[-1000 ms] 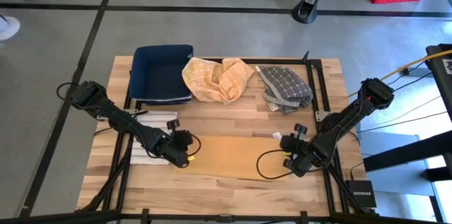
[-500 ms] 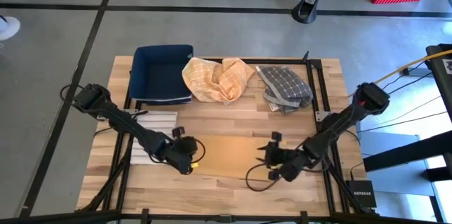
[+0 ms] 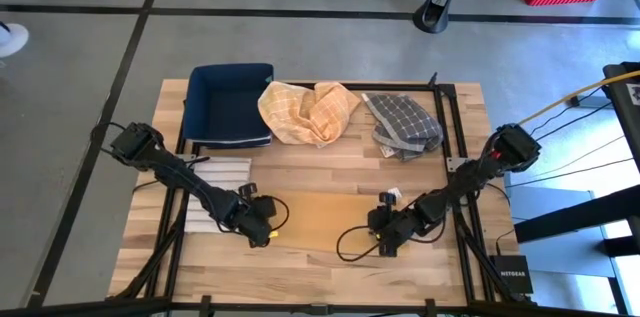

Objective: Fold towel
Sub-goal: Fold the orange towel

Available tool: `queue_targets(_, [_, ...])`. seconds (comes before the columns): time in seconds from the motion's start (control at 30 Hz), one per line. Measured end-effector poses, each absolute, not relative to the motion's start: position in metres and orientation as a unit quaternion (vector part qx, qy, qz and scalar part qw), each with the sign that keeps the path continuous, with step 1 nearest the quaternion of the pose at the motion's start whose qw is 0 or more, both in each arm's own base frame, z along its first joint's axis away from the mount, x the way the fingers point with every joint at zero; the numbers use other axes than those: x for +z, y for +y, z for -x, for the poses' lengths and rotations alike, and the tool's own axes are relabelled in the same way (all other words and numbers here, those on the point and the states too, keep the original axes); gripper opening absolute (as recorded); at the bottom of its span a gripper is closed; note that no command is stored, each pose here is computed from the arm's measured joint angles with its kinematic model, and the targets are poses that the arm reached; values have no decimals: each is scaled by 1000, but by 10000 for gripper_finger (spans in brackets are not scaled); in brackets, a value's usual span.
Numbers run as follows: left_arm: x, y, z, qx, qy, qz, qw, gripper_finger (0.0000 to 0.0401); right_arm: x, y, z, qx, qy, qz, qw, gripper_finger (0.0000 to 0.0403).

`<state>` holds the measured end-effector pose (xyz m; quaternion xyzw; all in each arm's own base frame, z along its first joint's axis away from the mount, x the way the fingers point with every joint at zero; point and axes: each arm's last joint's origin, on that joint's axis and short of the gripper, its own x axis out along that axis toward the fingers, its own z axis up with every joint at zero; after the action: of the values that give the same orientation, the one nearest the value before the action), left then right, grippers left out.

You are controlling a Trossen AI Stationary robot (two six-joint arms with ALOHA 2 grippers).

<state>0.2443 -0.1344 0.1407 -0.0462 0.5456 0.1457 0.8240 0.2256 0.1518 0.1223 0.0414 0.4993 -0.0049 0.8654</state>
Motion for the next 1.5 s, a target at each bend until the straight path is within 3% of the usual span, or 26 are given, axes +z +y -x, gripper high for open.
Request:
queue_targets(0.2, [184,-142,-267,102,487,56,865,133,176,155,-228,-5,480,-87,873,170])
queue_targets(0.33, [206,-147,-292,67,384,37,920,133,205,156,-211,-23,512,-163,843,170])
queue_targets(0.53, [193,-143,-329,10,308,-32,951,133,218,157,-168,-115,535,-264,794,170])
queue_targets(0.77, [155,-122,-367,-15,295,-72,953,133,200,160,-132,-196,498,-367,761,170])
queue_targets(1.0, [146,-106,-399,-9,296,-36,954,133,173,151,-116,-263,522,-410,700,170])
queue_targets(1.3, [132,-112,-410,-53,311,-53,947,133,132,141,-113,-209,451,-500,709,177])
queue_targets(1.5, [132,-115,-409,-63,307,-72,947,133,117,135,-109,-191,432,-534,701,234])
